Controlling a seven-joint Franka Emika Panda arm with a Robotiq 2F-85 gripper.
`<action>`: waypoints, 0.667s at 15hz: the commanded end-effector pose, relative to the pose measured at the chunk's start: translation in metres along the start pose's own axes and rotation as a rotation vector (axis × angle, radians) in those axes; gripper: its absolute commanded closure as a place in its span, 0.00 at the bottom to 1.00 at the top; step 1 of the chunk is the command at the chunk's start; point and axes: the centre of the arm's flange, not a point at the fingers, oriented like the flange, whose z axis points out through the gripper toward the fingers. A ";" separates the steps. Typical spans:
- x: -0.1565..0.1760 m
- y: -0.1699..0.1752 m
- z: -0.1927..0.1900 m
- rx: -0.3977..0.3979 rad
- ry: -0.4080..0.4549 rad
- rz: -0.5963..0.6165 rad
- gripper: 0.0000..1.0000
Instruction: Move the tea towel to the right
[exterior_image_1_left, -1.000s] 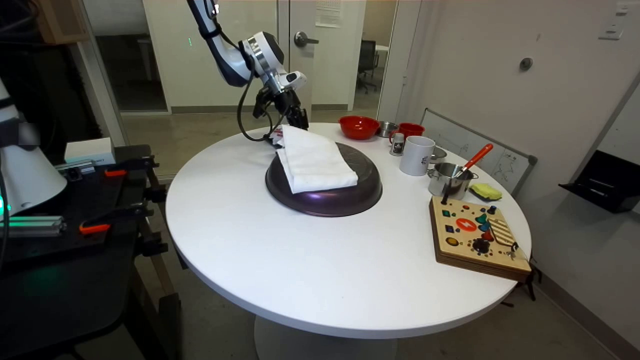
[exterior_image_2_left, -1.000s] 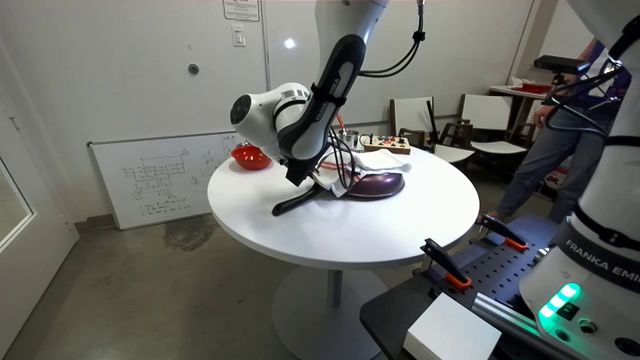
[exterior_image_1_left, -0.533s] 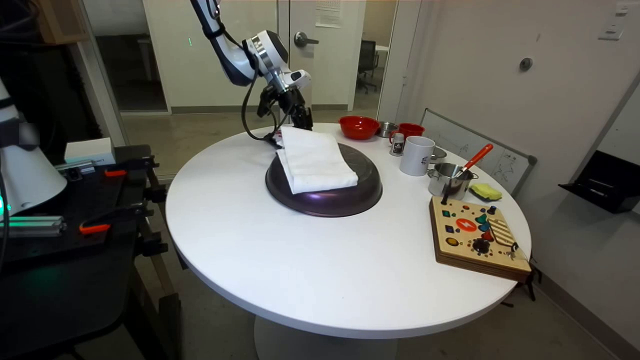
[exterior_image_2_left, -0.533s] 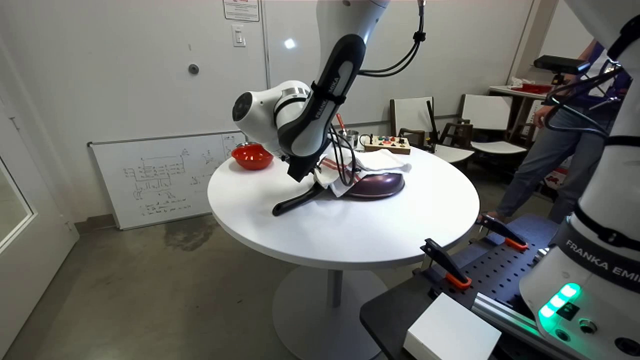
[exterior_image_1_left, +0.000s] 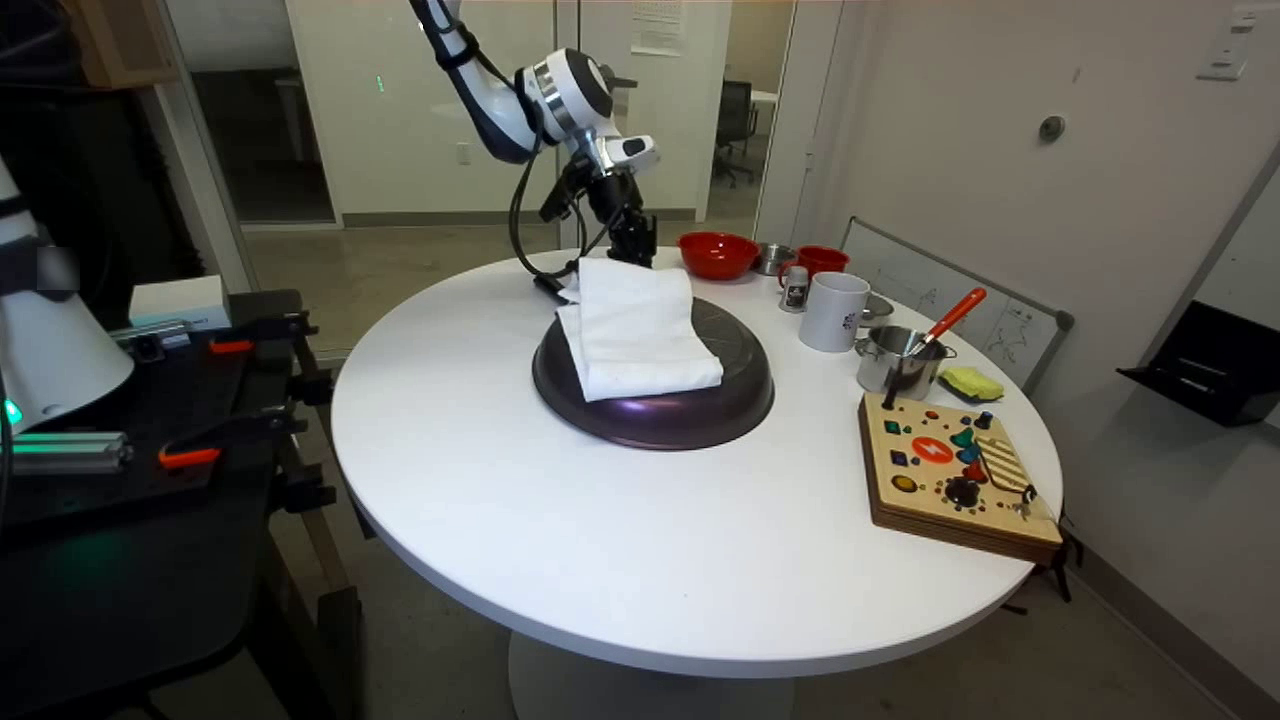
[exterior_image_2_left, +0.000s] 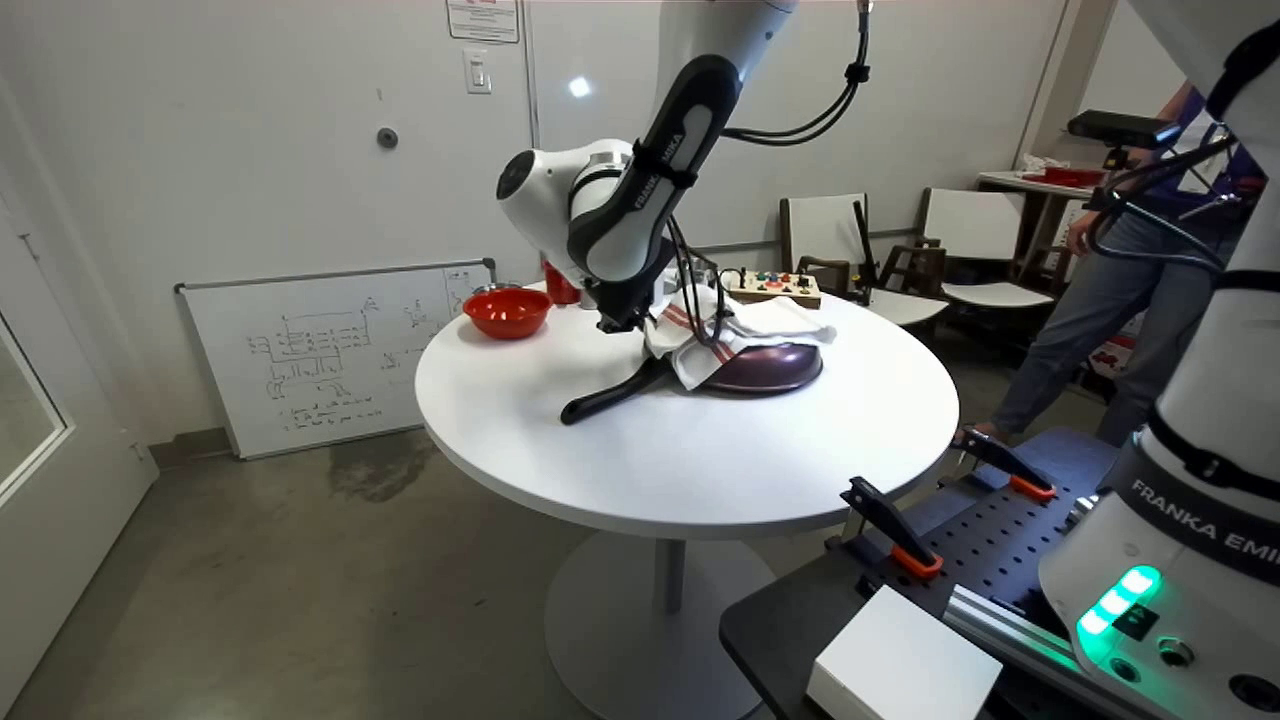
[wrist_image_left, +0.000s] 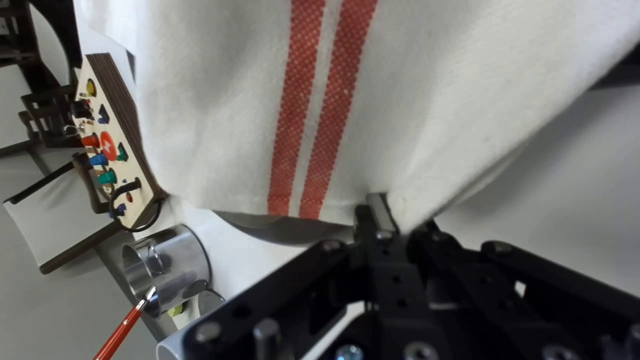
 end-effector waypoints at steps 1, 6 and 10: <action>0.012 0.041 0.020 0.146 -0.044 -0.104 0.95; 0.025 0.089 0.031 0.390 0.044 -0.183 0.95; 0.027 0.121 0.032 0.530 0.078 -0.231 0.95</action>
